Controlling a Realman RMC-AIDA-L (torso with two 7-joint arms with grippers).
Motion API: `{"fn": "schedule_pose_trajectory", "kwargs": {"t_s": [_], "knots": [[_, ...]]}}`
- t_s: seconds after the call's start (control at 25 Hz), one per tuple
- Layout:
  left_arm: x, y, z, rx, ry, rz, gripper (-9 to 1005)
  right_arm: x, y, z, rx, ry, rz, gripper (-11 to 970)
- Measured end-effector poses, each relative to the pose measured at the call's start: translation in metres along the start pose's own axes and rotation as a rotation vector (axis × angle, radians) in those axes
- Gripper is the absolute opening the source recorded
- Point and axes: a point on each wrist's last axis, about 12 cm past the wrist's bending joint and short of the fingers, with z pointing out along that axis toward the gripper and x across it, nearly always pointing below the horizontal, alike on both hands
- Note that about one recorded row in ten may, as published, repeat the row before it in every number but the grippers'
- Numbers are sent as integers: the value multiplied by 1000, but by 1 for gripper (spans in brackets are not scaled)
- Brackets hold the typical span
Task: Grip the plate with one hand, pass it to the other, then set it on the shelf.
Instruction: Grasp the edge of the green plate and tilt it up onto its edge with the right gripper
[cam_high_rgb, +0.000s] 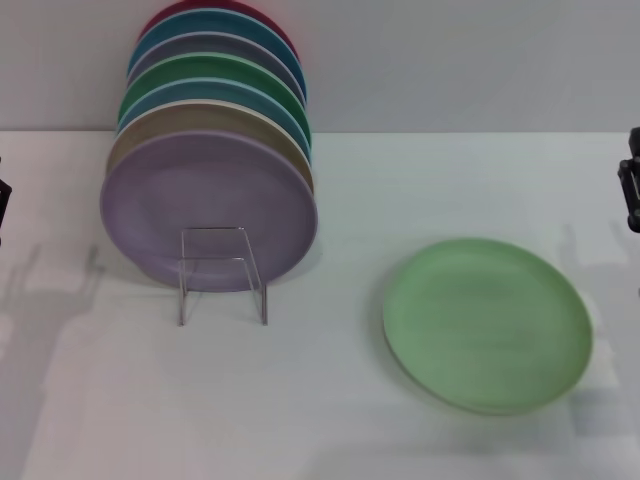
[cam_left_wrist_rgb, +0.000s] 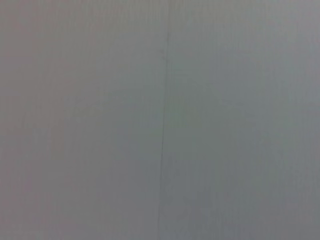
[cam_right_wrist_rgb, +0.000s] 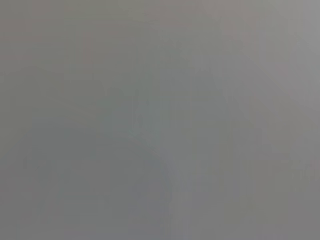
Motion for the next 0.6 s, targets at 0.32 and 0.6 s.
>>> {"fn": "schedule_pose_trajectory", "kwargs": {"t_s": [0.32, 0.6], "knots": [[0, 1, 1, 2, 3, 5, 725, -7, 19, 11, -8, 50, 74, 621], [0, 2, -1, -1, 5, 7, 725, -20, 47, 32, -28, 177, 142, 621]]}}
